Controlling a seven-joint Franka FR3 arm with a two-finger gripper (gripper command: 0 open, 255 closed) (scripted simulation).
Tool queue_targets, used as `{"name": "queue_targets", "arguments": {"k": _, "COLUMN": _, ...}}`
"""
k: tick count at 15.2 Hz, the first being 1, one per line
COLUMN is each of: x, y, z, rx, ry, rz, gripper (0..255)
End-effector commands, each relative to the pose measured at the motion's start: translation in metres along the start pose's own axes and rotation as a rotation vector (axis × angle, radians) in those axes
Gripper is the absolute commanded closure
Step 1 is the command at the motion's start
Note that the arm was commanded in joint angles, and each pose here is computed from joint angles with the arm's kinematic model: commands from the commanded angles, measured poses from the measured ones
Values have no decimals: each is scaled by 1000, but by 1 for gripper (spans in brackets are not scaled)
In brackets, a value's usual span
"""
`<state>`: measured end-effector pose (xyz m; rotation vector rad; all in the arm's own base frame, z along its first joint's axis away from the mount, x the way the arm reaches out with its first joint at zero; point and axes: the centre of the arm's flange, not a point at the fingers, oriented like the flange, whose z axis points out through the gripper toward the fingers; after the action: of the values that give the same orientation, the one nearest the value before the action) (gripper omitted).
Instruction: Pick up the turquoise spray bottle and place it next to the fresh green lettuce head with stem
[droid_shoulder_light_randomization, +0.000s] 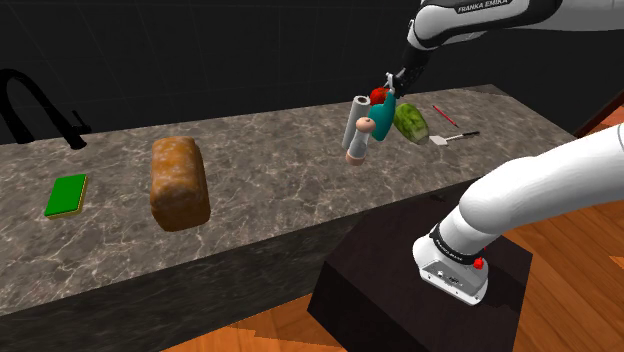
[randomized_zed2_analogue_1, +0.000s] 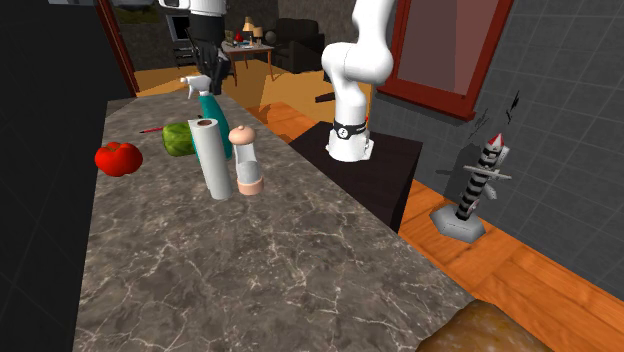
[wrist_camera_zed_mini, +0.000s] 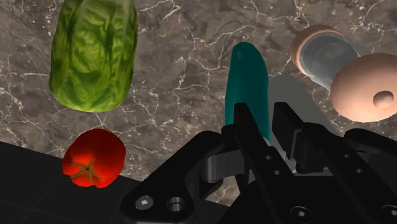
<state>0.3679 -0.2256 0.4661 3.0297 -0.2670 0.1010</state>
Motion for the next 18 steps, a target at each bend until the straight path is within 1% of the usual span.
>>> {"name": "queue_targets", "arguments": {"k": 1, "x": -1, "y": -2, "z": 11, "rx": 0, "ry": 1, "rz": 0, "gripper": 255}}
{"name": "queue_targets", "arguments": {"k": 7, "x": -3, "y": -5, "z": 41, "rx": 0, "ry": 1, "rz": 0, "gripper": 255}}
{"name": "queue_targets", "arguments": {"k": 14, "x": -3, "y": -5, "z": 41, "rx": 0, "ry": 1, "rz": 0, "gripper": 255}}
{"name": "queue_targets", "arguments": {"k": 15, "x": -3, "y": -5, "z": 41, "rx": 0, "ry": 1, "rz": 0, "gripper": 0}}
{"name": "queue_targets", "arguments": {"k": 18, "x": -3, "y": -5, "z": 41, "rx": 0, "ry": 1, "rz": 0, "gripper": 0}}
